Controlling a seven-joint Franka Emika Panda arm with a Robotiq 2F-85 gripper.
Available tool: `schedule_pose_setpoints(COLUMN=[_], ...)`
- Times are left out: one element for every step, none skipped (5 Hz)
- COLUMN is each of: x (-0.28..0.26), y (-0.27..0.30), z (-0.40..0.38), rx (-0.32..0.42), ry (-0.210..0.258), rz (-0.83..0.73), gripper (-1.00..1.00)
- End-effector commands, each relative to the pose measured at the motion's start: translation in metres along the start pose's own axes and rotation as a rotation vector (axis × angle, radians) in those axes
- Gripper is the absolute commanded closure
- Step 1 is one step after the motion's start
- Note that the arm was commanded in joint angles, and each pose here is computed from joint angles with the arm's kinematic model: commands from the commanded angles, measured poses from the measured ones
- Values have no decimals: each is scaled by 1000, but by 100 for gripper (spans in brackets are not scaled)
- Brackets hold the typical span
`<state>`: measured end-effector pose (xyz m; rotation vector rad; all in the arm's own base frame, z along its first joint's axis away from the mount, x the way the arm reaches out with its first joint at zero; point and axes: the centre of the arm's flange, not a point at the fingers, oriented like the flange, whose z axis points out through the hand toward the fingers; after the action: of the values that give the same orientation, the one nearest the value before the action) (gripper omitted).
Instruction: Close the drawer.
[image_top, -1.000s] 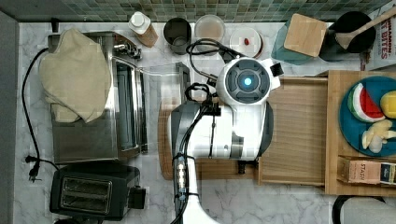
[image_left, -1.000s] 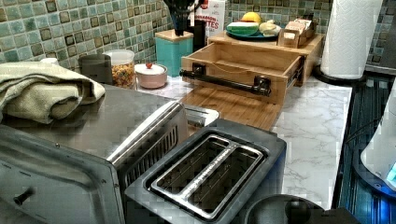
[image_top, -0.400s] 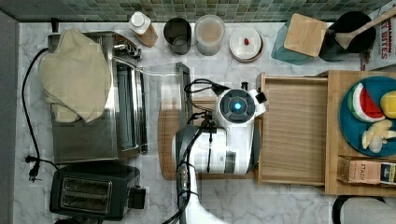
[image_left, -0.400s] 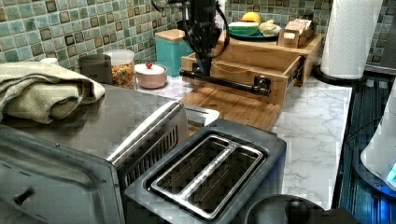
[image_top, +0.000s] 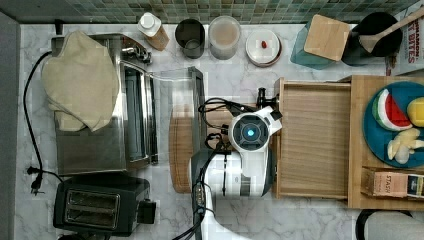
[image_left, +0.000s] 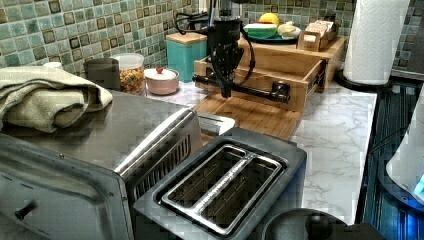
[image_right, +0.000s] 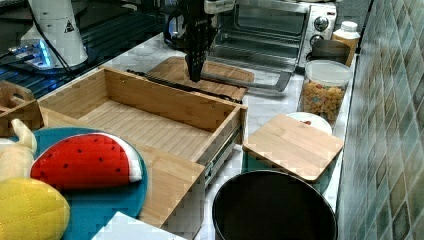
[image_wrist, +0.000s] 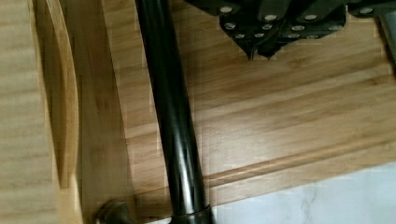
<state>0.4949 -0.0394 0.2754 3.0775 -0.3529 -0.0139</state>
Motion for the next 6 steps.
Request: schedule_pose_setpoints(x=[27, 33, 44, 53, 59, 64], y=[31, 36, 44, 62, 87, 119], z=[-27, -27, -12, -10, -14, -22], rx=[-8, -42, -23, -26, -50, -63], ry=[123, 119, 107, 112, 102, 81], rz=[4, 7, -15, -11, -3, 38], gripper=[100, 100, 100, 100, 100, 100])
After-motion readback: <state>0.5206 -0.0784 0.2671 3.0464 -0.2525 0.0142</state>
